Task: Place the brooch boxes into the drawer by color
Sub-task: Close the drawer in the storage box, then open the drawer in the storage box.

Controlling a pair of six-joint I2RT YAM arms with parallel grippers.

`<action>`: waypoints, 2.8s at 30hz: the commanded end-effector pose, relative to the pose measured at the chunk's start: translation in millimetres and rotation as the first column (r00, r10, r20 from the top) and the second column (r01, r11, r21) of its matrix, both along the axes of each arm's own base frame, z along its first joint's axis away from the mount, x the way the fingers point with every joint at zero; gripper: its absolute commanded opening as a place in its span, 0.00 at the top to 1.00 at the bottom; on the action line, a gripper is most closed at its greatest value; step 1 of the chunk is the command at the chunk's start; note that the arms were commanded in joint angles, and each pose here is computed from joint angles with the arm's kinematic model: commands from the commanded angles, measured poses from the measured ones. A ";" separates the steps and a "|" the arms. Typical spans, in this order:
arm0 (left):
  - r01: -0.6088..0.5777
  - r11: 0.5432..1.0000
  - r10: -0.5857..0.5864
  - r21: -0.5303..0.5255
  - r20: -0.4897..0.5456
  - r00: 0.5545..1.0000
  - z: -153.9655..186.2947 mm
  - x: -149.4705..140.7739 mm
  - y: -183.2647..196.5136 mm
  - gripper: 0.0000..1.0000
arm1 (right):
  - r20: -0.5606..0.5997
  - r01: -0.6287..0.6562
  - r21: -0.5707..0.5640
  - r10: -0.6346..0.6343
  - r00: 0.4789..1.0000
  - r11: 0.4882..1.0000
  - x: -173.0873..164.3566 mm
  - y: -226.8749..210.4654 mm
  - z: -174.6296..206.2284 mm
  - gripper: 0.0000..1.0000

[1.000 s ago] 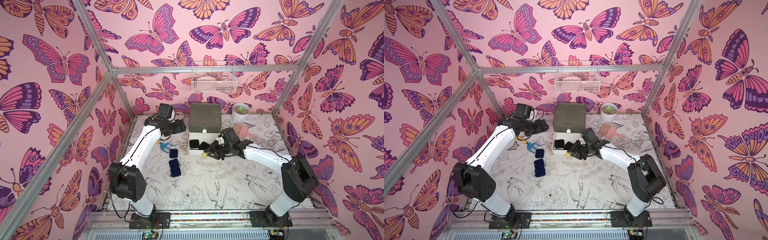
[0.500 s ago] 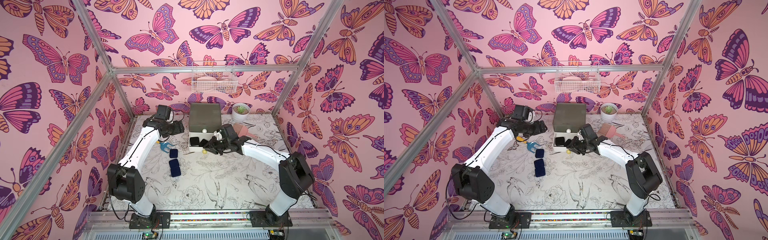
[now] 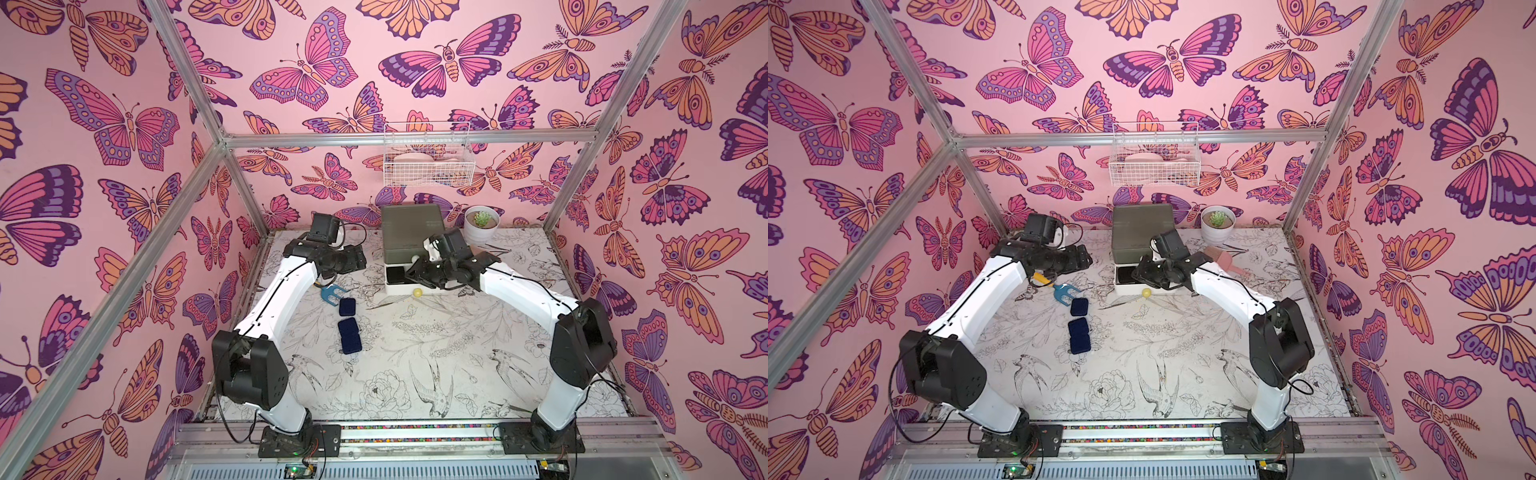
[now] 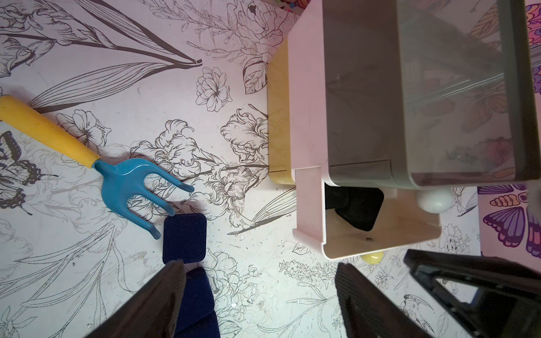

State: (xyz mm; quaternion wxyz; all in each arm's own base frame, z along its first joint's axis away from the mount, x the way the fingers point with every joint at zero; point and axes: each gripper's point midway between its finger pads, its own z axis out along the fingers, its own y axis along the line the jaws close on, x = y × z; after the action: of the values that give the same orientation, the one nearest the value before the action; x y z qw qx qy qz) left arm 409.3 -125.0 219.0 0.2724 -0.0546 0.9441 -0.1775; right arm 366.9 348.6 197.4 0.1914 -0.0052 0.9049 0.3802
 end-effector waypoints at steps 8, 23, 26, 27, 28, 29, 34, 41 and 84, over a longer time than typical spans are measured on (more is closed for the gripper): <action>0.015 1.000 -0.015 -0.010 0.015 1.000 3.7 -6.7 5.6 0.13 | 0.141 0.032 0.013 -0.034 0.989 0.999 -23.5 -51.2 29.1 0.65; 0.018 0.999 -0.018 -0.045 -0.006 1.000 -2.2 -6.2 3.8 0.14 | -0.062 0.201 0.129 -0.194 0.979 0.971 -26.3 -115.5 -40.0 1.00; 0.009 0.999 -0.009 -0.051 -0.011 1.000 -3.2 -7.7 5.7 0.14 | -0.030 0.194 0.089 -0.192 0.981 0.977 -12.2 -114.9 -44.9 1.00; 0.007 0.999 -0.008 -0.051 -0.011 1.000 -3.4 -8.4 6.8 0.14 | -0.025 0.182 0.075 -0.180 0.983 0.980 -7.4 -112.8 -47.0 1.00; 0.007 0.999 -0.008 -0.050 -0.009 1.000 -2.9 -9.2 7.5 0.14 | -0.023 0.174 0.072 -0.173 0.985 0.982 -3.7 -110.6 -48.1 1.00; 0.010 0.999 -0.011 -0.047 -0.008 1.000 -3.3 -10.1 8.2 0.14 | -0.008 0.174 0.078 -0.174 0.985 0.982 1.2 -109.0 -45.2 1.00; 0.005 0.999 -0.005 -0.037 -0.010 1.000 -5.3 -13.5 14.5 0.14 | -0.003 0.187 0.062 -0.187 0.982 0.980 26.1 -101.8 -65.0 1.00; -0.005 0.999 0.004 -0.033 -0.026 1.000 -11.8 -16.0 19.0 0.13 | 0.039 0.217 0.082 -0.220 0.975 0.973 55.3 -94.4 -68.6 1.00; 0.023 0.999 -0.024 -0.043 -0.018 1.000 -14.9 -20.1 16.2 0.13 | -0.124 0.414 0.447 -0.403 0.907 0.793 29.8 -35.8 -133.6 0.50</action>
State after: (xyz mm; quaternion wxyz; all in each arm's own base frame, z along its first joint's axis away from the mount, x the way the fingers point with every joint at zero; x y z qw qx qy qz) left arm 391.8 -108.7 197.0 0.2485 -0.0608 0.9471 -0.1941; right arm 379.2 313.2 48.7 0.2138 0.2249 0.8004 0.5130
